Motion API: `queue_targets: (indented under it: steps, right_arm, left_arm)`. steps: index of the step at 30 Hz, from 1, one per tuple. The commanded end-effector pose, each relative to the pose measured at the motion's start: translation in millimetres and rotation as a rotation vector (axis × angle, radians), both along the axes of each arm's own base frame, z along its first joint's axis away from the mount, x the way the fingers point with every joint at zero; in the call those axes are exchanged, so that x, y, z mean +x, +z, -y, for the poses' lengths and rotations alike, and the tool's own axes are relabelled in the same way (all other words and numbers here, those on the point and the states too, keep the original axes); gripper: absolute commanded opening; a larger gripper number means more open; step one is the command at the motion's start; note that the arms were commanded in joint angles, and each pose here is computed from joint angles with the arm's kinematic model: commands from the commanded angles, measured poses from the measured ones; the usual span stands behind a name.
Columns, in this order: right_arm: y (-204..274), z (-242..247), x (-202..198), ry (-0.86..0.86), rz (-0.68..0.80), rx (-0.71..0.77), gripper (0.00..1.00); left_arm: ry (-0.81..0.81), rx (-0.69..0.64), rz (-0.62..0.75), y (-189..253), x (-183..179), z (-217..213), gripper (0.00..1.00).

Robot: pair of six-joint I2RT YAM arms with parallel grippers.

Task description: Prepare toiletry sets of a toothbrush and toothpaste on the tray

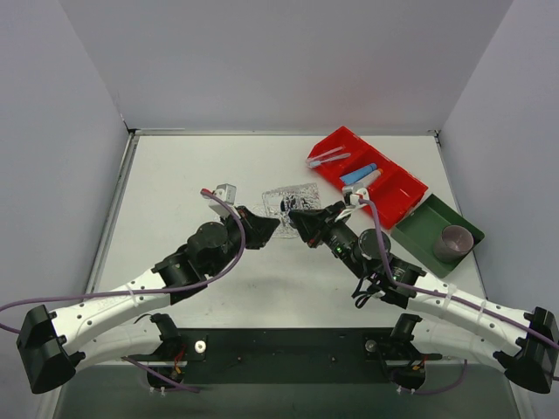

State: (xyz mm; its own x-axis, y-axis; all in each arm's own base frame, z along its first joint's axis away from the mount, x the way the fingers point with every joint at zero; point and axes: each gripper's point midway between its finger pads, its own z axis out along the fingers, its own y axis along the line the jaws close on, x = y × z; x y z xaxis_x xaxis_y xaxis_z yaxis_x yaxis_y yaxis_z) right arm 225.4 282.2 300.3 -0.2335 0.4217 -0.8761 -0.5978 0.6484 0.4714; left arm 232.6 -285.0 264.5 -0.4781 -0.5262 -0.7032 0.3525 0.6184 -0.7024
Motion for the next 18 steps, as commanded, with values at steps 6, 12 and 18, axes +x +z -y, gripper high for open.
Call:
queue_targets:
  steps: [6,12,18]
  right_arm:
    - [21,5,5,-0.047,0.027,0.012,0.29]
    - [23,9,3,-0.049,0.037,-0.017,0.46]
    - [32,15,-3,-0.034,0.049,-0.051,0.6]
  left_arm:
    - [-0.033,-0.042,0.095,51,-2,3,0.0]
    - [-0.022,-0.047,0.094,54,5,-1,0.0]
    - [0.008,0.014,0.075,43,16,-13,0.0]
